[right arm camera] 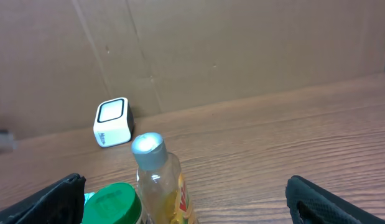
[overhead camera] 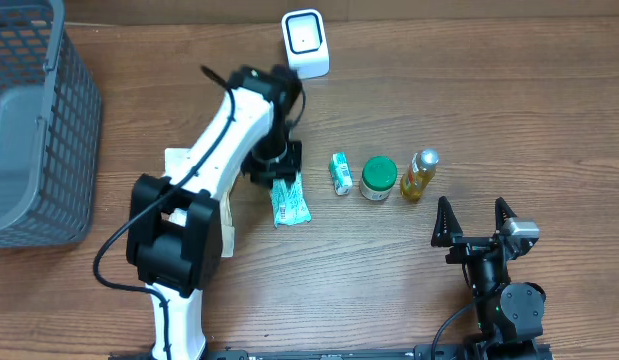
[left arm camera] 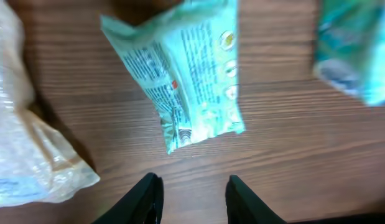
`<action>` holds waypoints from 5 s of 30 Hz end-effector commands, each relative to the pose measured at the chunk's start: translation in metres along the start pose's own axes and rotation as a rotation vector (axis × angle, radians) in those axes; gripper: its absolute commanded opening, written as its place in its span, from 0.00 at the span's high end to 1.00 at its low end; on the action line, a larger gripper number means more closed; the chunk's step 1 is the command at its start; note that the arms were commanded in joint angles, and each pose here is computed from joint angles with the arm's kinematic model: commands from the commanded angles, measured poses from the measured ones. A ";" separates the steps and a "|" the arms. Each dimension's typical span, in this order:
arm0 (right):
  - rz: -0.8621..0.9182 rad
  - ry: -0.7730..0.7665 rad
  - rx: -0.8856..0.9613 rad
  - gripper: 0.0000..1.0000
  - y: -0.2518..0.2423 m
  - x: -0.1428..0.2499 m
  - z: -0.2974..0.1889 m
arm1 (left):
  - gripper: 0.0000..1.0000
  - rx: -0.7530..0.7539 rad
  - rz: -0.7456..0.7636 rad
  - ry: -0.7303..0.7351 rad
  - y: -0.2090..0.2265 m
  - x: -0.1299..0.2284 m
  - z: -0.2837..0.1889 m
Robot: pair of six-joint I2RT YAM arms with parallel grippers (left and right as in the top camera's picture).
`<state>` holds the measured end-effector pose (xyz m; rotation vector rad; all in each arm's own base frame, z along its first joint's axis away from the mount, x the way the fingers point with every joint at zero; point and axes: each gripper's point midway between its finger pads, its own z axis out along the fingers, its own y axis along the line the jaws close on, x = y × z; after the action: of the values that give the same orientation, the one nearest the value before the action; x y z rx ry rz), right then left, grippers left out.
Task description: Scan the item barcode
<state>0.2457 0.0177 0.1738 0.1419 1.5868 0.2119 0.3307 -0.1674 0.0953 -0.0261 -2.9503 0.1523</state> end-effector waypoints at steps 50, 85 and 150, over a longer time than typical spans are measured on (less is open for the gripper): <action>-0.005 -0.005 -0.001 0.00 -0.001 0.002 0.000 | 0.96 -0.163 -0.038 0.063 0.034 0.029 0.079; -0.005 -0.005 -0.001 0.00 -0.001 0.002 0.000 | 0.93 0.007 -0.091 -0.045 0.004 0.014 0.083; -0.005 -0.005 -0.001 0.00 -0.001 0.002 0.000 | 0.66 -0.173 -0.019 0.023 0.049 0.039 0.103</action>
<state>0.2457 0.0177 0.1738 0.1419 1.5864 0.2119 0.2800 -0.1458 0.0074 -0.0033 -2.9379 0.0334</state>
